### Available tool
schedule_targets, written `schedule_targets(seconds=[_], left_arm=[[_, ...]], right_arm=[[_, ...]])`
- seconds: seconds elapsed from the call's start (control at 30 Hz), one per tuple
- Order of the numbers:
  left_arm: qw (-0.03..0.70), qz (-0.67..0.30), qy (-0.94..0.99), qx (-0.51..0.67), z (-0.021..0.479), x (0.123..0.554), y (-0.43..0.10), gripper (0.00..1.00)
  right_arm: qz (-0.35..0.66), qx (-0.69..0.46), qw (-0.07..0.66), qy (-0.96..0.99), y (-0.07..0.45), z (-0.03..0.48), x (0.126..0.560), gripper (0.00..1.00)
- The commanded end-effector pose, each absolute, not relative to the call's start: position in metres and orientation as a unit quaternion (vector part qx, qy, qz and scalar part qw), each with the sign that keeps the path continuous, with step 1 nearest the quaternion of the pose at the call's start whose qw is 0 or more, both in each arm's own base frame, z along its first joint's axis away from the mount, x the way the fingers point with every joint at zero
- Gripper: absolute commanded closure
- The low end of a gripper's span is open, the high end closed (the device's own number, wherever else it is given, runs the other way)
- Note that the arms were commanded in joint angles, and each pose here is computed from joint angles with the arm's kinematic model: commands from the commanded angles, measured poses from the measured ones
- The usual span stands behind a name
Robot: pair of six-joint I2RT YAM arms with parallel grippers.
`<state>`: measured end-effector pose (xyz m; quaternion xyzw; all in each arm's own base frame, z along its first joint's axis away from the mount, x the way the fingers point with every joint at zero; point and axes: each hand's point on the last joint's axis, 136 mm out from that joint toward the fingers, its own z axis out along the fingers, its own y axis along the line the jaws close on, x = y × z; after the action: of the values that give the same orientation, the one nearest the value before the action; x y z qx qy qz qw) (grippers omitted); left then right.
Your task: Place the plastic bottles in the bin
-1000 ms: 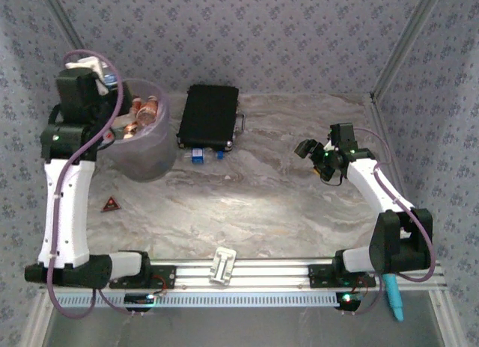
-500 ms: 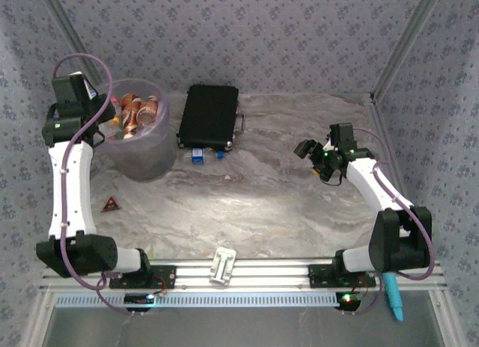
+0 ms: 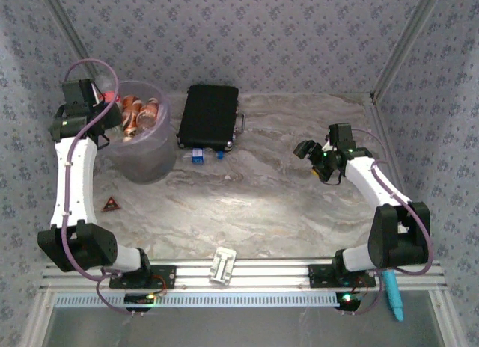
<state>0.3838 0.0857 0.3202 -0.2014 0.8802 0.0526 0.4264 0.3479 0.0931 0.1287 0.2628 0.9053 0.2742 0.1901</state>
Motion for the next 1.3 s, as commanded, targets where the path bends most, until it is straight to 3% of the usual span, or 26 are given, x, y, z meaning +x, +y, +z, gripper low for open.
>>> schedule_targets(seconds=[0.0, 0.1, 0.23, 0.5, 0.63, 1.03, 1.2, 1.27], left_arm=[[0.434, 0.057, 0.881, -0.180, 0.346, 0.379, 0.084, 0.21], [0.441, 0.050, 0.881, -0.164, 0.366, 0.384, 0.080, 0.10], [0.458, 0.059, 0.873, -0.156, 0.391, 0.386, 0.082, 0.09], [0.441, 0.048, 0.882, -0.157, 0.371, 0.395, 0.080, 0.42], [0.421, 0.037, 0.892, -0.160, 0.342, 0.398, 0.075, 0.51], [0.367, 0.049, 0.911, -0.183, 0.276, 0.375, 0.077, 0.57], [0.396, 0.048, 0.900, -0.174, 0.308, 0.383, 0.076, 0.56], [0.417, 0.050, 0.893, -0.162, 0.333, 0.386, 0.075, 0.49]], right_arm=[[0.278, 0.254, 0.188, 0.907, 0.096, 0.128, 0.349, 0.11], [0.281, 0.252, 0.188, 0.907, 0.099, 0.127, 0.351, 0.11], [0.280, 0.249, 0.185, 0.908, 0.103, 0.125, 0.350, 0.11], [0.277, 0.249, 0.182, 0.910, 0.103, 0.122, 0.349, 0.11], [0.277, 0.248, 0.180, 0.911, 0.103, 0.122, 0.349, 0.11], [0.277, 0.249, 0.180, 0.910, 0.103, 0.121, 0.350, 0.11], [0.278, 0.247, 0.180, 0.911, 0.104, 0.123, 0.350, 0.11], [0.278, 0.246, 0.181, 0.911, 0.105, 0.124, 0.350, 0.11]])
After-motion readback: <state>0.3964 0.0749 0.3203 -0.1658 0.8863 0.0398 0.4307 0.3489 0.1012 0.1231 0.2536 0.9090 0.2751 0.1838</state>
